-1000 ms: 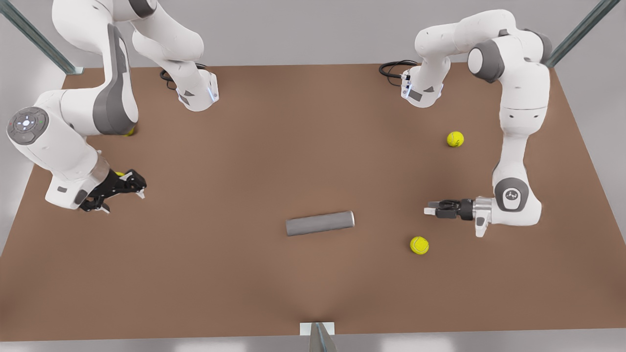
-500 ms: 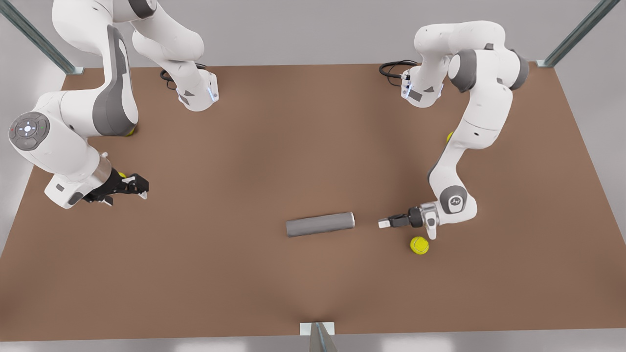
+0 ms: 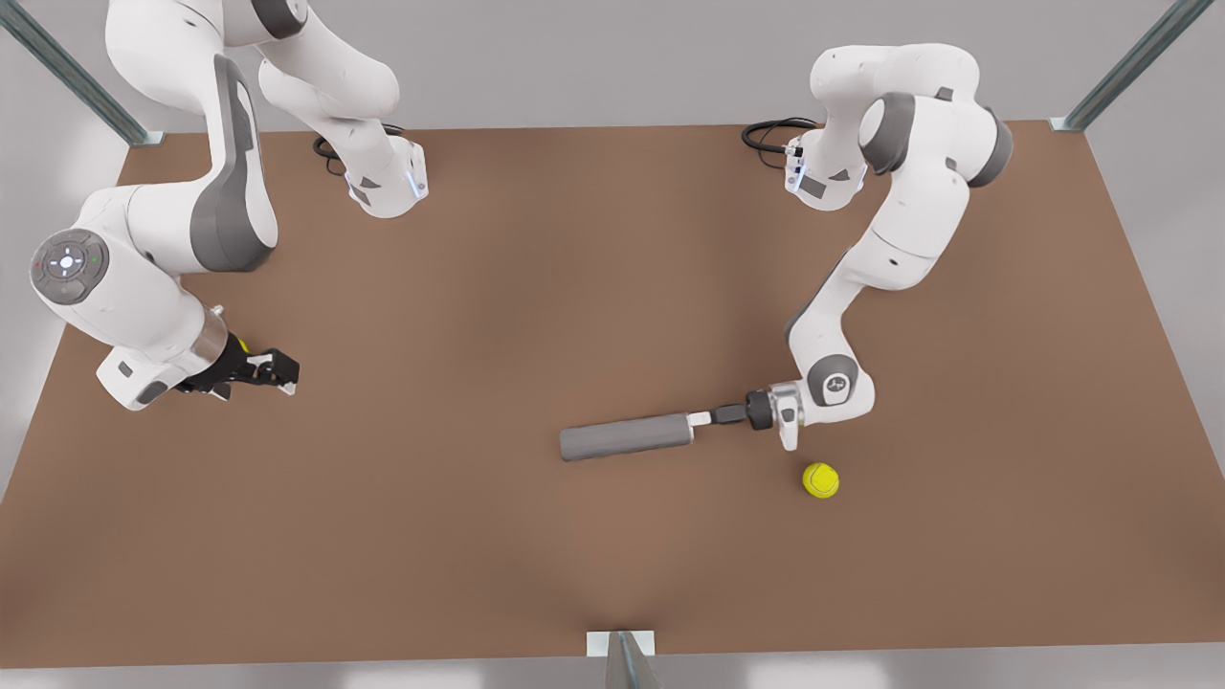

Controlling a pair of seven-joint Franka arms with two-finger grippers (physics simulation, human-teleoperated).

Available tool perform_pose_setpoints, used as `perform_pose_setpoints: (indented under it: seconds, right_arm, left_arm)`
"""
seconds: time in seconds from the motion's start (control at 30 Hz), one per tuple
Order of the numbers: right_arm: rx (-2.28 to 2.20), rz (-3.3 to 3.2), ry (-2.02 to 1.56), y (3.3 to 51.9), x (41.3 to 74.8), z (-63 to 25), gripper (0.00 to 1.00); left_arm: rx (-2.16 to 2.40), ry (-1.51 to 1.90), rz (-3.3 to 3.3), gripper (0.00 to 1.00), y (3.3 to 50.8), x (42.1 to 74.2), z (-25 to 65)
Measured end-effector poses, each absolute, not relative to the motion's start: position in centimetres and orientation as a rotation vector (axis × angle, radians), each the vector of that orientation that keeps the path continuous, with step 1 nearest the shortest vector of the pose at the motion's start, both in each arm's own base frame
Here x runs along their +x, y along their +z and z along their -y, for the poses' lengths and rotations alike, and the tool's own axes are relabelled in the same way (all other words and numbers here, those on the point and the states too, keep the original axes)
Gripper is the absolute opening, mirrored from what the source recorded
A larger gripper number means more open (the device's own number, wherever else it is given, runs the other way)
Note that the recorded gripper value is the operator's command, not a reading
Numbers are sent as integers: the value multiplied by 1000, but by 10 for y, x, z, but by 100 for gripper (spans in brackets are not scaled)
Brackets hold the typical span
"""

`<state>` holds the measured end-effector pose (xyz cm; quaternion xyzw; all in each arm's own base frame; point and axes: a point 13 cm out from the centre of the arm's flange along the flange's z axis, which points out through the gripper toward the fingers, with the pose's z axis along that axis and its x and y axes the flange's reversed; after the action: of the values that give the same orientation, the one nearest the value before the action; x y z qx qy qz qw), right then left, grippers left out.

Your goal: Put the tennis tube upright

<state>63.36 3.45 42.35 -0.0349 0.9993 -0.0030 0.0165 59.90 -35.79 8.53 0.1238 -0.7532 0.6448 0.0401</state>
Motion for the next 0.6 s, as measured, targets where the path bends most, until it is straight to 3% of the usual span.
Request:
perform_pose_setpoints:
  seconds: [0.5, 0.53, 0.6]
  right_arm:
    - [-27, -3115, -4, 420, 634, -35, 100]
    - [-23, -3115, -4, 419, 634, -34, 100]
    - [-18, -3116, -4, 419, 634, -35, 100]
  left_arm:
    - [293, 2037, 2348, 100, 78, 605, 389]
    - [288, 2038, 2351, 98, 78, 605, 390]
    - [279, 2040, 2357, 80, 78, 605, 390]
